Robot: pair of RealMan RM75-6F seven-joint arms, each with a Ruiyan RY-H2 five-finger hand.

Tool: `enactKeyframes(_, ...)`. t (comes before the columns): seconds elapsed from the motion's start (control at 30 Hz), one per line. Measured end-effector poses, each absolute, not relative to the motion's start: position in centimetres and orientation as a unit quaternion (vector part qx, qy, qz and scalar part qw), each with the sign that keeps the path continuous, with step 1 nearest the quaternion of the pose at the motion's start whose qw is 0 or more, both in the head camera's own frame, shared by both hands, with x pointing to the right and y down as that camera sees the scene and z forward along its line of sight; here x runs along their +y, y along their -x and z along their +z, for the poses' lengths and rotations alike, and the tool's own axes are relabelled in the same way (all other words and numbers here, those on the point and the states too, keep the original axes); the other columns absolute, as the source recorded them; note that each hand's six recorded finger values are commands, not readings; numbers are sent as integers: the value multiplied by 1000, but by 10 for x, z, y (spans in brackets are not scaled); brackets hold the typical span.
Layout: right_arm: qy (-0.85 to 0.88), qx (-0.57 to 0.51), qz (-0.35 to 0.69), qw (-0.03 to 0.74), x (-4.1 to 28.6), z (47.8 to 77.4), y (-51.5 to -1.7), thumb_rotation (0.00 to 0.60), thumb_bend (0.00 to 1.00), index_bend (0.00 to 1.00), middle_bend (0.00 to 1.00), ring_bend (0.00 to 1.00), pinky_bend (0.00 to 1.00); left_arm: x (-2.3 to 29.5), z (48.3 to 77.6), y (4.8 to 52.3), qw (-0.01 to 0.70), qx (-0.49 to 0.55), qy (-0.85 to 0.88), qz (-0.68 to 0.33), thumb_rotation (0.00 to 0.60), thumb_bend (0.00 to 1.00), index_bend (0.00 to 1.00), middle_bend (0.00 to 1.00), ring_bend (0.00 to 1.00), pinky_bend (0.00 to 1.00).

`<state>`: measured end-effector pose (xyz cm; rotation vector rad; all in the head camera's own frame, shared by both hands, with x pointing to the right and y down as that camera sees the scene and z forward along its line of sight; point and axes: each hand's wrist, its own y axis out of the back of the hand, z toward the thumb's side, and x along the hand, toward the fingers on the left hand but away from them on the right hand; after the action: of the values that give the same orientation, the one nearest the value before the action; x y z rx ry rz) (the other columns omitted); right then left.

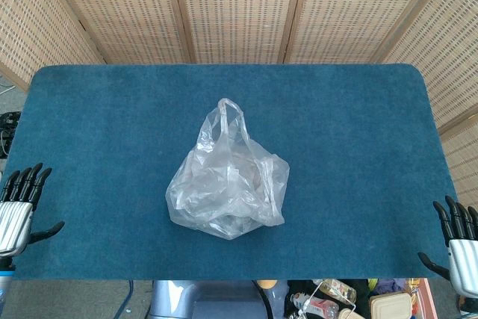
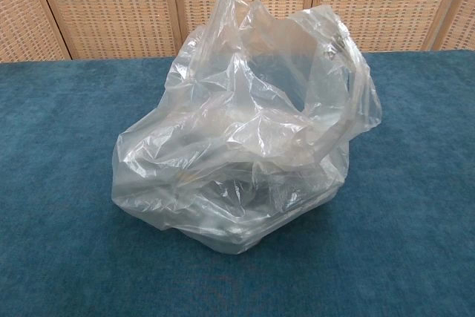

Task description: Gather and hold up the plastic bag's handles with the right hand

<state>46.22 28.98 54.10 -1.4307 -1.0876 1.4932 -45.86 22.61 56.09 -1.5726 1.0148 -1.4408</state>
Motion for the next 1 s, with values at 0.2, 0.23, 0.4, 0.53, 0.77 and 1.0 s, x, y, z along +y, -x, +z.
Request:
enactKeyframes(0.2, 574, -431, 579, 385, 289, 542, -459, 600, 0, 0, 0, 0, 0, 226, 557, 461, 377, 407, 615, -561, 600, 0, 0, 0, 0, 0)
enactKeyframes(0.23, 578, -433, 576, 383, 288, 543, -458, 600, 0, 0, 0, 0, 0, 226, 556, 461, 377, 409, 614, -560, 600, 0, 0, 0, 0, 0)
enactKeyframes(0.4, 609, -440, 552, 362, 282, 546, -452, 600, 0, 0, 0, 0, 0, 225, 556, 463, 378, 414, 611, -559, 600, 0, 0, 0, 0, 0)
enactKeyframes(0.53, 667, -452, 508, 305, 269, 548, -441, 600, 0, 0, 0, 0, 0, 223, 556, 466, 374, 418, 609, -561, 600, 0, 0, 0, 0, 0)
enactKeyframes(0.77, 788, -435, 410, 151, 235, 549, -411, 600, 0, 0, 0, 0, 0, 220, 552, 469, 379, 415, 598, -571, 600, 0, 0, 0, 0, 0)
enactKeyframes(1.0, 868, -378, 320, -2, 198, 543, -361, 600, 0, 0, 41, 0, 0, 212, 543, 457, 375, 421, 600, -567, 600, 8, 0, 0, 0, 0)
